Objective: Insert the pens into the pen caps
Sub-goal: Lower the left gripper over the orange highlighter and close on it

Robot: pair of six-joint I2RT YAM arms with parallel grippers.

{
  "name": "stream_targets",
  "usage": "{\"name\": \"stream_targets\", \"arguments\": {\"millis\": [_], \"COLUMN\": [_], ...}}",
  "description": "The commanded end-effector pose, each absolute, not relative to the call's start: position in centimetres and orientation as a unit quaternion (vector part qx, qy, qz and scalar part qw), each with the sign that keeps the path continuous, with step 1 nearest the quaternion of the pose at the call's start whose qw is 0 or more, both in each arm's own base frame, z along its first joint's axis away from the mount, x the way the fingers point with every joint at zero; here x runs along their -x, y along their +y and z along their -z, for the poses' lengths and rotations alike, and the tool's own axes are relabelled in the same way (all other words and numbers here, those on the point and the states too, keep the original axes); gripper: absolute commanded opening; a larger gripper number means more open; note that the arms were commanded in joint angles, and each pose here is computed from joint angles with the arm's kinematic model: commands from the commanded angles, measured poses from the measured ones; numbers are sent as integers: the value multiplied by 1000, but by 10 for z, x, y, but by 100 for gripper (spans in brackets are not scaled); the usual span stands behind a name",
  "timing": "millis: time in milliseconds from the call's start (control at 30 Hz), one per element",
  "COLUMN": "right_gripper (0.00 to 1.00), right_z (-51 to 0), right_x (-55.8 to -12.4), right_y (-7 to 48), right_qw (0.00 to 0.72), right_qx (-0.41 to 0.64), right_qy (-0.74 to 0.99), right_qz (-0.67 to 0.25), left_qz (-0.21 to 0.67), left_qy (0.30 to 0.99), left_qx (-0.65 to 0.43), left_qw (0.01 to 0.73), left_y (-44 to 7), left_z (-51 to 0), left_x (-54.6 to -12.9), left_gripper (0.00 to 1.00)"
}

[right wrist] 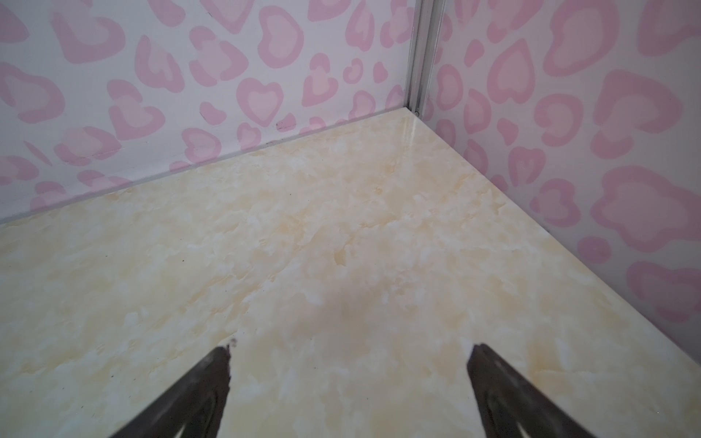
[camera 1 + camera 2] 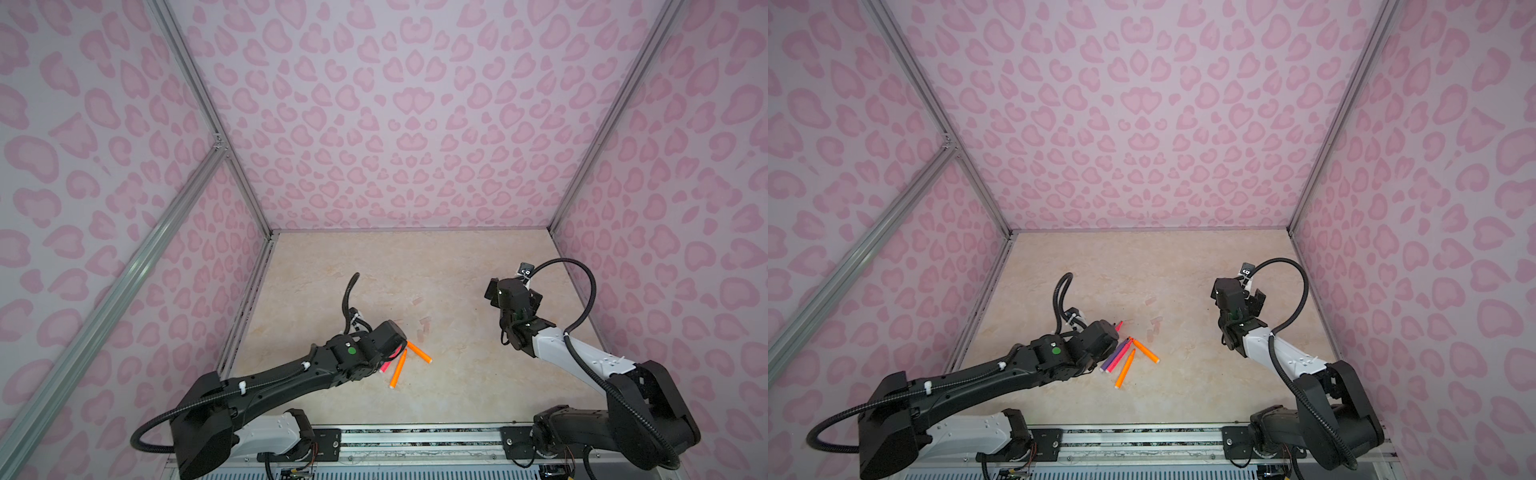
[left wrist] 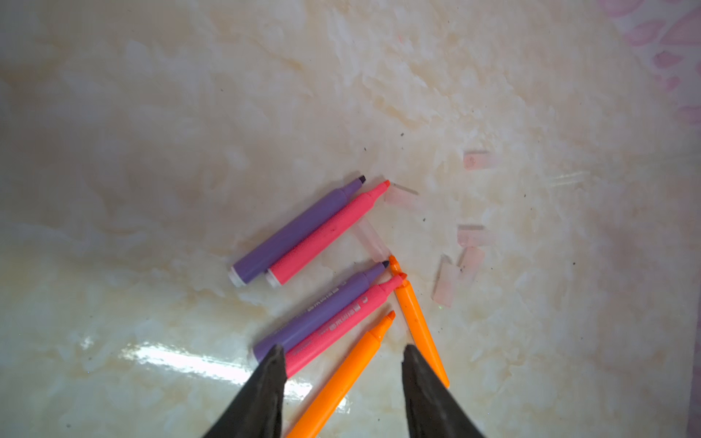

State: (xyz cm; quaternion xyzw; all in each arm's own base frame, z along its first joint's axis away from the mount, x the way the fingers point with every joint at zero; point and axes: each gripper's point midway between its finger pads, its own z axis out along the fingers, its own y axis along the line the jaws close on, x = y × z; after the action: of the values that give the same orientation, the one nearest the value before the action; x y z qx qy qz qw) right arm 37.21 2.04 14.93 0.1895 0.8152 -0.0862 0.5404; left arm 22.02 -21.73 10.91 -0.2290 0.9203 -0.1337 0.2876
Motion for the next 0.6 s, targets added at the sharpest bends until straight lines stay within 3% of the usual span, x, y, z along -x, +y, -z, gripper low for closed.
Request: {"name": "stream_targets", "arguments": {"millis": [0,233,567], "right_gripper": [98,98,98], "right_z": [-147,-140,-137], "right_x": [-368,-367,-372], "right_y": [19,21,22], "right_qw": [542,527,519], "right_qx": [-195,-192,-190], "right_qy": [814,826,831], "right_qz": [78,59,64], "left_qz": [123,107,59], "left_qy": [923,953,959], "left_qx": [224,168,187], "left_qw": [288,229,204], "left_y": [-253,-332,-330], "left_z": [-104,-67,-32], "left_x": [-219,-208,-203], "left_gripper": [51,50,52]}}
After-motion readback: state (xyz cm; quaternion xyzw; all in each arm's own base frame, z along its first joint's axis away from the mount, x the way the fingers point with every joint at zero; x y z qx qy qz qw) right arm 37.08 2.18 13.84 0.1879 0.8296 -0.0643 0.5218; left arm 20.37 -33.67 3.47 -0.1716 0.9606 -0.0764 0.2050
